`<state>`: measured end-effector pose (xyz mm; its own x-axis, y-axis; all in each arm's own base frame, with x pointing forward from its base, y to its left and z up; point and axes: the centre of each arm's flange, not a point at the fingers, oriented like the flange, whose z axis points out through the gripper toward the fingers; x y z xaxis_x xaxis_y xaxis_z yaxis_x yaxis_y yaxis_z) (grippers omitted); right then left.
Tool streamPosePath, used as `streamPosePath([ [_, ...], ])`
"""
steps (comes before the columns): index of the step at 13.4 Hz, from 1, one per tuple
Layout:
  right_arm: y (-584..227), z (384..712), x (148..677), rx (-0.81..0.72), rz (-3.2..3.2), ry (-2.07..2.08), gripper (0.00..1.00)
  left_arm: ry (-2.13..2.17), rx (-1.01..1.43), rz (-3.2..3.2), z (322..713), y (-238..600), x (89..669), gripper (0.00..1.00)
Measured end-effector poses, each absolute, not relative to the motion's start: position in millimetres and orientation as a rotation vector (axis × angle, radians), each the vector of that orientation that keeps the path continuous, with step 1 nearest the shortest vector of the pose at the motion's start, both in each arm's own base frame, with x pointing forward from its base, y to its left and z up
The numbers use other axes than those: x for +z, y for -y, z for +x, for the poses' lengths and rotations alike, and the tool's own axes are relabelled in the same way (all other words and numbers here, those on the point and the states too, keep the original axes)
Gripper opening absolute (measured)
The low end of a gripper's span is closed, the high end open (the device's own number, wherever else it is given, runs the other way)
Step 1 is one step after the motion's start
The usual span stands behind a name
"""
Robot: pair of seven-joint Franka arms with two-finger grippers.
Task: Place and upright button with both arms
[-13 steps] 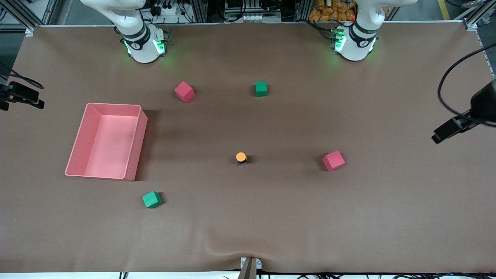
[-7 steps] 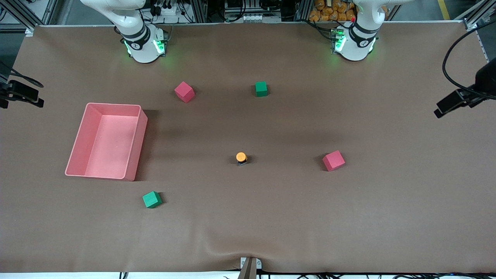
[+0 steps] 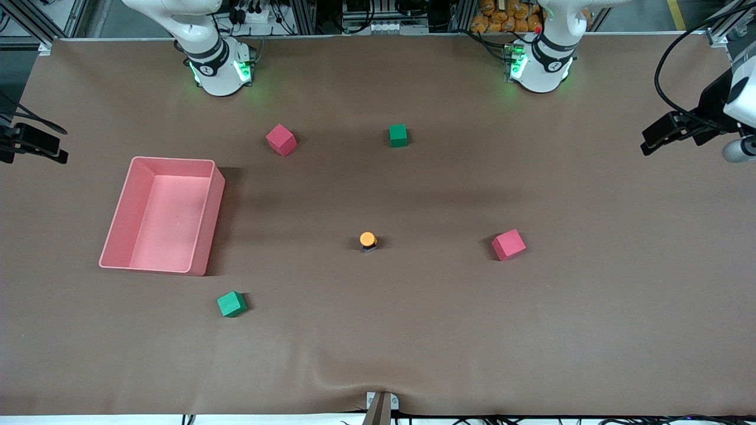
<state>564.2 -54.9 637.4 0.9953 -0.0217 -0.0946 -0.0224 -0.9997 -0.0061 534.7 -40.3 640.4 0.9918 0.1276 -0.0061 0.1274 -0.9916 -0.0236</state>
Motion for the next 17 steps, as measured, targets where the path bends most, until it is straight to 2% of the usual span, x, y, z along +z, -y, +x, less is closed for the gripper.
streamPosePath([
  [17,50.0,559.0,642.4,0.163,-3.130,-0.094,1.00,0.135,-0.029,-3.118,531.1,28.6,654.4,1.00],
])
